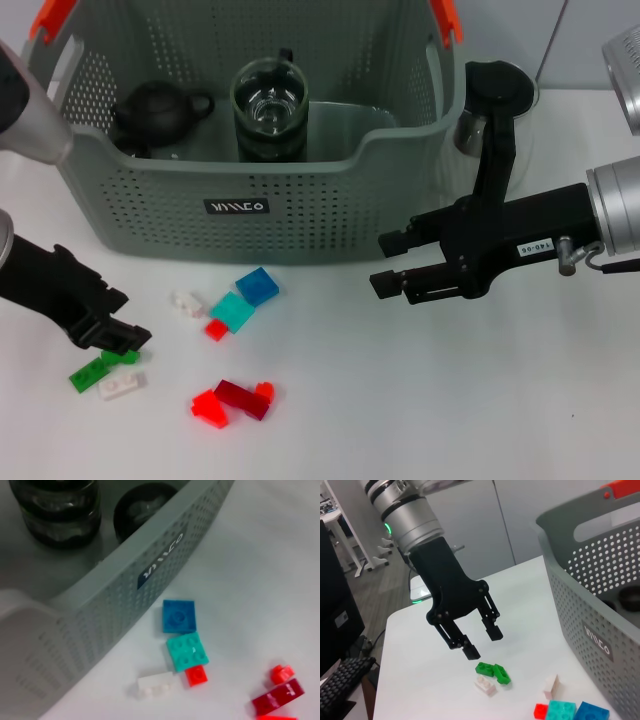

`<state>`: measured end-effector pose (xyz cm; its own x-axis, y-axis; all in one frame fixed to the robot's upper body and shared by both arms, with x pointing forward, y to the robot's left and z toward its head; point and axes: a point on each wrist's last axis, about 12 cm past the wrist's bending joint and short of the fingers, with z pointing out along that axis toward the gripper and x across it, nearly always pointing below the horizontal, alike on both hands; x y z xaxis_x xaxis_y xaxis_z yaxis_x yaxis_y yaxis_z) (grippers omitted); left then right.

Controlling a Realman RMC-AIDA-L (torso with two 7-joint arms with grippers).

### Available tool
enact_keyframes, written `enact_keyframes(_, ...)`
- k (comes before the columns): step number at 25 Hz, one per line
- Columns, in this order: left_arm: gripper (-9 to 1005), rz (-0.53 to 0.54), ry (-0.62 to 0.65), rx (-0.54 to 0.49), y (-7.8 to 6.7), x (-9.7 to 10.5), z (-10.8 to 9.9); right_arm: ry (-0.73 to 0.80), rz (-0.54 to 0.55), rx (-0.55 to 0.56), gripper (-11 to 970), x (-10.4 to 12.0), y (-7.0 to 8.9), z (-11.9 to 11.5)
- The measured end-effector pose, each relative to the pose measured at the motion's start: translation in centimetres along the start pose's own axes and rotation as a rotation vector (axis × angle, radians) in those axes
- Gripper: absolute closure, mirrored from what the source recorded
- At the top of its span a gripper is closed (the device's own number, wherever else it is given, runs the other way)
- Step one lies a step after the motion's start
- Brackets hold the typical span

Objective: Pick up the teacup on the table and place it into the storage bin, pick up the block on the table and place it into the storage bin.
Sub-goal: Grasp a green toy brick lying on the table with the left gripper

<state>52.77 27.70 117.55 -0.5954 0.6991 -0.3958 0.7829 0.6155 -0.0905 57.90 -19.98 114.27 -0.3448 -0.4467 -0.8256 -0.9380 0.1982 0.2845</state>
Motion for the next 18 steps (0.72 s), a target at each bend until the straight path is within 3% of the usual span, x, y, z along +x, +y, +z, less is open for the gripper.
enact_keyframes(7, 459, 0.019, 0.057, -0.082, 0.3, 0.5, 0.7, -0.001, 0.0, 0.004, 349, 0.0, 0.0, 0.0)
enact_keyframes(18, 460, 0.064, 0.131, -0.127, 0.2, 0.3, 2.6, -0.001, 0.003, 0.004, 349, -0.1, -0.1, 0.0)
